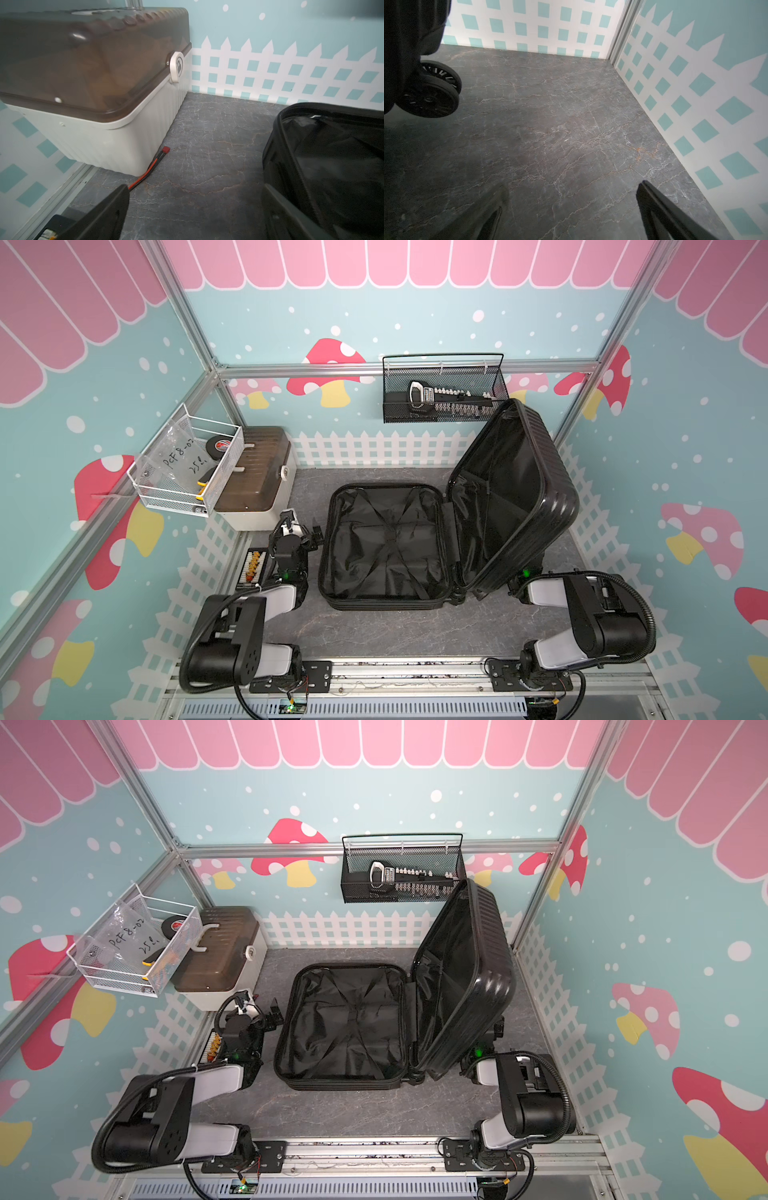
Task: Close the suitcase zippers
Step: Close the suitcase at the center of the board.
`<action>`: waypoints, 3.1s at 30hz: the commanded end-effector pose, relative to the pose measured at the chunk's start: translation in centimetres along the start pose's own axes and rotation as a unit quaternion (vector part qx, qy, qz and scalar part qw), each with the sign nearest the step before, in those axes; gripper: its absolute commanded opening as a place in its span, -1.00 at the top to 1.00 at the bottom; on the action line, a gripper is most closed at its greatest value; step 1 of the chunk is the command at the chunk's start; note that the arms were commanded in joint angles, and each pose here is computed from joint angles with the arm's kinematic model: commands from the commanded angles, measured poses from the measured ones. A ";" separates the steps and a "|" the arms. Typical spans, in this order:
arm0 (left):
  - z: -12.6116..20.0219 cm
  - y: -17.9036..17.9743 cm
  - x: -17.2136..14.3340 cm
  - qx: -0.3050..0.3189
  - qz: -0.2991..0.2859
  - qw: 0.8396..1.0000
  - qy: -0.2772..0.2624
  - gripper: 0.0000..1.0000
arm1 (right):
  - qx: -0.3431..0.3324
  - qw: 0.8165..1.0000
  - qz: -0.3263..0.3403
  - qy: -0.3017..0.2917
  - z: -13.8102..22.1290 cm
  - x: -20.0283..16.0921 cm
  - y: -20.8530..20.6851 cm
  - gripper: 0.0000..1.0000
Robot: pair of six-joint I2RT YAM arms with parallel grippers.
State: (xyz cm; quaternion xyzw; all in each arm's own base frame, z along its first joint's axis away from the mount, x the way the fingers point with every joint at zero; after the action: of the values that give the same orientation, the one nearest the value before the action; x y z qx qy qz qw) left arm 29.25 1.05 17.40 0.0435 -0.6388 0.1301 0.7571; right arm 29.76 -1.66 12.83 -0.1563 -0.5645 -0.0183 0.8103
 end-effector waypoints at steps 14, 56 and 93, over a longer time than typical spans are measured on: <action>1.4 -4.6 2.6 -0.130 0.054 0.958 0.251 -0.61 | -0.042 0.999 -0.020 -0.029 2.3 1.9 -1.5 -0.97; 3.8 -4.8 22.3 -0.036 0.014 0.989 0.139 1.00 | -0.213 0.975 -0.040 0.045 4.0 1.9 -4.6 -0.97; 10.6 -5.3 33.9 -0.111 0.013 0.993 0.049 1.00 | -0.009 0.999 -0.016 0.041 7.3 12.2 -4.2 -0.98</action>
State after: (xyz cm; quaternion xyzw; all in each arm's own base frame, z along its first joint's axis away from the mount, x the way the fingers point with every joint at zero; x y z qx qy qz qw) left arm 26.98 -1.80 47.90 -0.0248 -0.5106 0.0644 0.8571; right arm 26.09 -3.79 28.05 -0.2478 -0.5383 -0.1232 0.7960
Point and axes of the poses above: each gripper's point midway between its finger pads, its own z axis back along the fingers, its own y axis along the line the jaws close on, x = y × z, the point moved 9 cm from there along z, back along the fingers, and after that the axes turned 3 degrees about z, right-handed, at the moved point
